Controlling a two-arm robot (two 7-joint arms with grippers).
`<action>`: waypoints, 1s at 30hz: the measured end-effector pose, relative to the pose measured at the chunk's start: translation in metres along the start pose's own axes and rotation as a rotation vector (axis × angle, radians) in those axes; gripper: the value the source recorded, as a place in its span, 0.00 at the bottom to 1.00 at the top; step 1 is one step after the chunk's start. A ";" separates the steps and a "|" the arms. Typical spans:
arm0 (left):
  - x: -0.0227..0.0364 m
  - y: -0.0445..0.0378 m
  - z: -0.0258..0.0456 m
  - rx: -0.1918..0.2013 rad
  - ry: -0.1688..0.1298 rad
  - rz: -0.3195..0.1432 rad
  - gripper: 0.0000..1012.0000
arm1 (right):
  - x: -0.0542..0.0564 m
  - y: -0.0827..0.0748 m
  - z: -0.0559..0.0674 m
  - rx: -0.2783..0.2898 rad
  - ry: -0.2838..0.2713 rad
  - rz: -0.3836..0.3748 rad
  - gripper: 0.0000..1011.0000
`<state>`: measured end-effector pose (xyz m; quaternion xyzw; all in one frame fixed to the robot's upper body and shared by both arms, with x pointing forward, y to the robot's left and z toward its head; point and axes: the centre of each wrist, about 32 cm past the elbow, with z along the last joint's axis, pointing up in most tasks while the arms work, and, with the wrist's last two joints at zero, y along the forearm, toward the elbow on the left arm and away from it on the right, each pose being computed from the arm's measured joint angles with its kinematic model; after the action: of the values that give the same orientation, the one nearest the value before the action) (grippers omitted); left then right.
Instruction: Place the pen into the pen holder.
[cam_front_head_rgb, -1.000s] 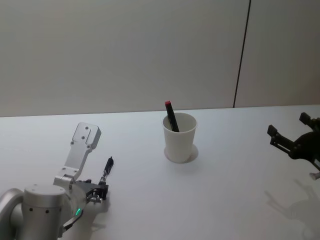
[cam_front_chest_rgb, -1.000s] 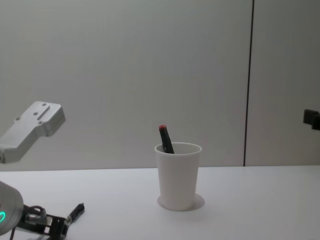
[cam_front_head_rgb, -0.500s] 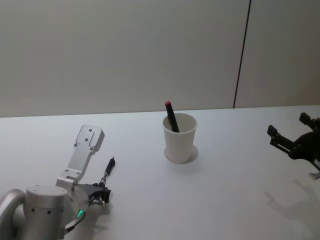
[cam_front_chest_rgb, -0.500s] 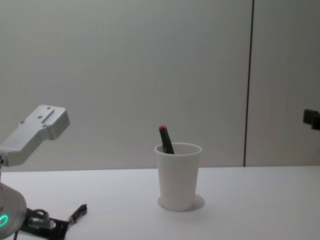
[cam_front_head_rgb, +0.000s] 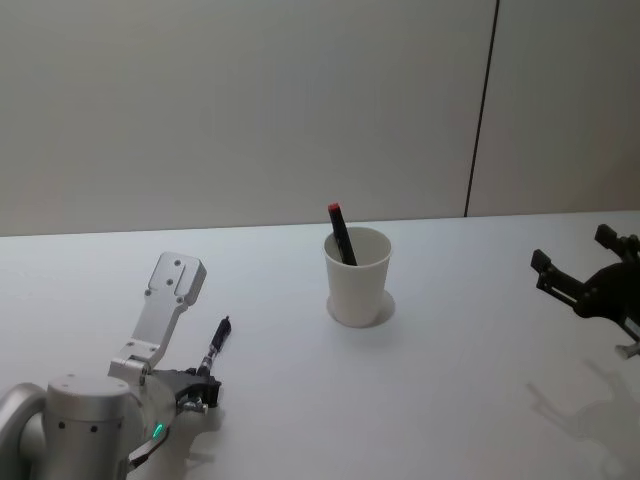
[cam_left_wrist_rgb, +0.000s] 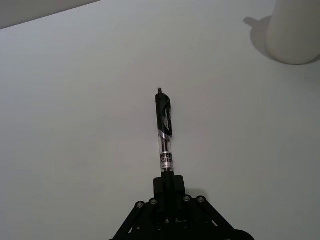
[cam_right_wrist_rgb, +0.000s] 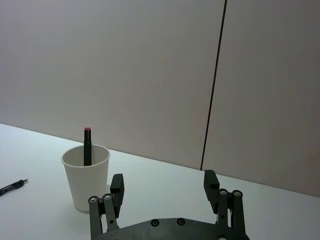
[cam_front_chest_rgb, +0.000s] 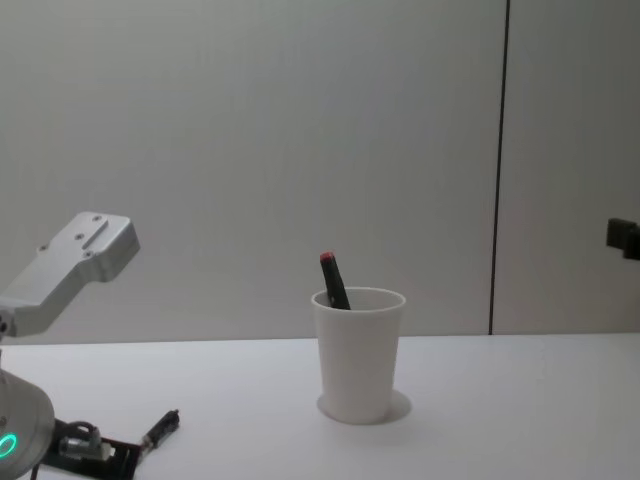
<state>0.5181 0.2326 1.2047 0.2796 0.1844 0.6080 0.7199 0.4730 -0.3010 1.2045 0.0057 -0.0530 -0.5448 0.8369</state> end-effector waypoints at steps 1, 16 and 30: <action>0.0001 0.0000 -0.0002 -0.004 0.000 -0.001 0.12 | 0.000 0.000 0.000 0.000 0.000 0.000 0.99; 0.0077 0.0031 0.0004 -0.114 -0.013 0.001 0.12 | 0.000 0.000 0.000 0.000 0.000 0.000 0.99; 0.0171 0.0088 0.0019 -0.256 -0.068 0.002 0.12 | 0.000 0.000 0.000 0.000 0.000 0.000 0.99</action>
<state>0.5157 0.2499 1.2129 0.2060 0.0802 0.6175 0.7549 0.4730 -0.3011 1.2045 0.0057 -0.0530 -0.5448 0.8369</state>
